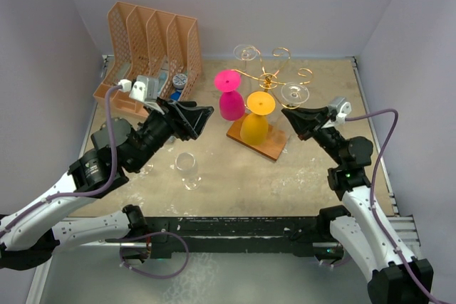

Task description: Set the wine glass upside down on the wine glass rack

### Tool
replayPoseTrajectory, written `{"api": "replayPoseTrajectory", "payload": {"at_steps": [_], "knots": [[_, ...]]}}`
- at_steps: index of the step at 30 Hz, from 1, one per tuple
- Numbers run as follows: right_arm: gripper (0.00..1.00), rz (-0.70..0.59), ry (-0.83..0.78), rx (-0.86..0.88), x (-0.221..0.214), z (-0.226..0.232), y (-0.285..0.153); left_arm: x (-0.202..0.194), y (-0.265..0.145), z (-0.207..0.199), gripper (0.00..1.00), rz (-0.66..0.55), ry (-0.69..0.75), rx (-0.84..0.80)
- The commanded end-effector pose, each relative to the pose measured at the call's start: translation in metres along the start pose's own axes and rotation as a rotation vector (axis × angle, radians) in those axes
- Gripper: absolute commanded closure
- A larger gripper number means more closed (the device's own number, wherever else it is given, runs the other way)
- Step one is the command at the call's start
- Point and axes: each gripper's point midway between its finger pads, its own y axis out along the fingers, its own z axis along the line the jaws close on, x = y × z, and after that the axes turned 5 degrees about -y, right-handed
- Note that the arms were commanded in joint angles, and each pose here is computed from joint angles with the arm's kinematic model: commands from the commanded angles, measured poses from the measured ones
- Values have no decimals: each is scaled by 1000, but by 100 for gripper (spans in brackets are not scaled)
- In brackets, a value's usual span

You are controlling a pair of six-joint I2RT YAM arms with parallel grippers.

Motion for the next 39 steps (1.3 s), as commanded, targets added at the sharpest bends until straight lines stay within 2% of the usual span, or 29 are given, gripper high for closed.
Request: {"api": "replayPoseTrajectory", "payload": {"at_steps": [1,12,21,27,29,33,39], "knots": [[100,-61,-13,-118,22,-18,1,6,-2,1,43,-27,-16,3],[100,5,30,-151,-4,-31,8,-15,-1,26,42,14,14,108],[79,43,56,-124,-14,-28,12,-57,-11,75,42,93,28,298],[58,39,86,-147,-11,-28,7,-79,-23,108,42,126,19,449],[54,54,116,-153,-12,-27,6,-84,-29,120,42,131,22,503],[49,69,180,-174,-16,-24,-1,-93,-38,135,42,151,36,581],[45,98,260,-309,-23,-36,-16,-110,-45,146,42,207,52,619]]}}
